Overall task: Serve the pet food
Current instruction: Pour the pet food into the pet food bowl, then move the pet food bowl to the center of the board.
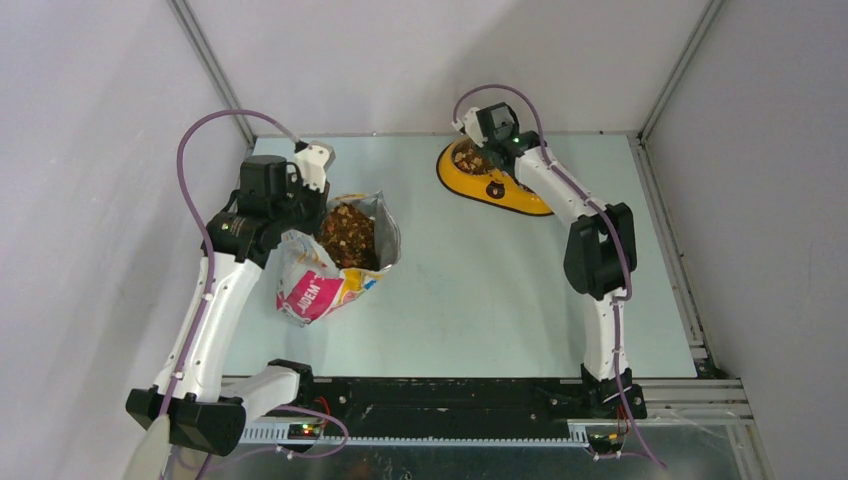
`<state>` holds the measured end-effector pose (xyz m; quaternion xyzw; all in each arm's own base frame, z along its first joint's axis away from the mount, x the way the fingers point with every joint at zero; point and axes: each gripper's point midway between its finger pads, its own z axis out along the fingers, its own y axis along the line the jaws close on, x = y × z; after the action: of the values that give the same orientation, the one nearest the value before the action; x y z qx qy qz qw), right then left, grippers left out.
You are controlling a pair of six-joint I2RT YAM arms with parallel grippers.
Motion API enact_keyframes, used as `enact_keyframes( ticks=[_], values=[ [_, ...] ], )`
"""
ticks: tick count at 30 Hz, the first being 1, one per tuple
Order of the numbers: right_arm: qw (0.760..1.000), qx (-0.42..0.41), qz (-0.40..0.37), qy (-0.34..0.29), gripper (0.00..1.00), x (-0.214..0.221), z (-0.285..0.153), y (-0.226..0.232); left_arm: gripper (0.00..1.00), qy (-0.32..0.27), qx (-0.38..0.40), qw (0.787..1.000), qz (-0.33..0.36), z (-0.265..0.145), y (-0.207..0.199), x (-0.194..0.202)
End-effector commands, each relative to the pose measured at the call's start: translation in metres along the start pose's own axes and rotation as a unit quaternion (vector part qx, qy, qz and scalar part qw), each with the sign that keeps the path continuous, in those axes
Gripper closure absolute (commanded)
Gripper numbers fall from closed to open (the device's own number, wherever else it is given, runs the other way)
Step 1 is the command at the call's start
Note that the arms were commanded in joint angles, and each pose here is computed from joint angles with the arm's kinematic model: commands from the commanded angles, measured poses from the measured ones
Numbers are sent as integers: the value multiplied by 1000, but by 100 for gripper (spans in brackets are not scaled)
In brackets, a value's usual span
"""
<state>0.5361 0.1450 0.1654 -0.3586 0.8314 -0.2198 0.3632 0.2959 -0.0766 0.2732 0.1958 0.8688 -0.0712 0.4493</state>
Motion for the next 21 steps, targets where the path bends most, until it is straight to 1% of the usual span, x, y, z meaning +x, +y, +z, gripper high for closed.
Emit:
enact_keyframes(
  ticks=[1, 4, 13, 21],
  values=[
    [997, -9, 60, -36, 100, -12, -53, -39, 100, -44, -4, 999, 4, -17, 1, -17],
    [997, -41, 65, -25, 100, 0, -63, -30, 100, -44, -4, 999, 5, -17, 1, -17],
    [997, -61, 57, -3, 100, 28, -78, -17, 100, -44, -1, 999, 4, -16, 0, -17],
    [994, -86, 62, 6, 100, 46, -78, -1, 100, -43, 0, 999, 5, -16, -1, -15]
  ],
)
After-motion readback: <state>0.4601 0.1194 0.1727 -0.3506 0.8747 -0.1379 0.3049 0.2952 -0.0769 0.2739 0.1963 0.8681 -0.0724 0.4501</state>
